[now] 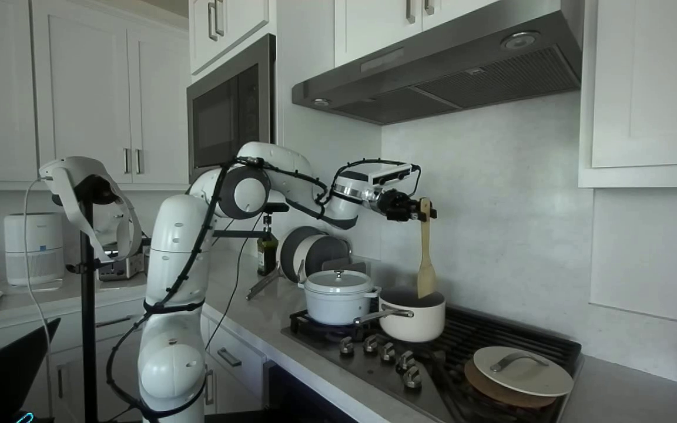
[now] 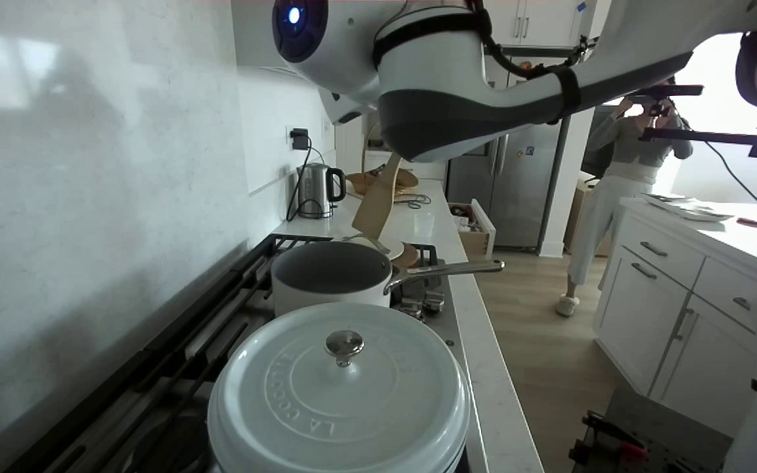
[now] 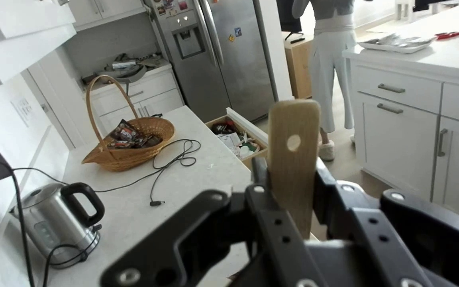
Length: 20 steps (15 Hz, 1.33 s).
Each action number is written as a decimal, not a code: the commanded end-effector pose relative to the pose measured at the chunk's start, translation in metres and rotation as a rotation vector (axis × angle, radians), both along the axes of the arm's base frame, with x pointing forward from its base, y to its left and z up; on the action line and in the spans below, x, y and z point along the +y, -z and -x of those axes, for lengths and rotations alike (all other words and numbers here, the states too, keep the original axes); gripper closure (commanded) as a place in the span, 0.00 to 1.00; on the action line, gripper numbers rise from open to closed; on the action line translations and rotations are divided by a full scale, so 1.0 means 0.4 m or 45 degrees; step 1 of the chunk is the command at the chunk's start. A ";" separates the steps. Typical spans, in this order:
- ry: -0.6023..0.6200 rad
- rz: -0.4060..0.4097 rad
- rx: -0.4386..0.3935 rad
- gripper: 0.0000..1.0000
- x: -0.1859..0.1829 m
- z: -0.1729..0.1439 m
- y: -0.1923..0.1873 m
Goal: Use the wooden spoon to mix inside the pot
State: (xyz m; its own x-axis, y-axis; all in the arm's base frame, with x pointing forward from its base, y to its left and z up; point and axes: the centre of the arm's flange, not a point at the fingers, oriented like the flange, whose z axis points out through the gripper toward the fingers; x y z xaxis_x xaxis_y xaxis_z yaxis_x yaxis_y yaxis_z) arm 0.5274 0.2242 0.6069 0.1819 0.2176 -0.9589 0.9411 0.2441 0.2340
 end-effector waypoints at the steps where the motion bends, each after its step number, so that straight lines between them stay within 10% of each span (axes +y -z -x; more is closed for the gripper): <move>1: -0.062 -0.005 0.022 0.93 0.014 -0.024 0.021; 20: -0.171 0.173 0.170 0.93 0.149 -0.162 0.264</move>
State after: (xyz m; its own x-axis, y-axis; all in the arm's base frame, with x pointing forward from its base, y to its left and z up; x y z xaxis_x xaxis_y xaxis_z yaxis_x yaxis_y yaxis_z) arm 0.5838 0.2663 0.5055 0.0405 0.1403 -0.9893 0.9243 0.3708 0.0904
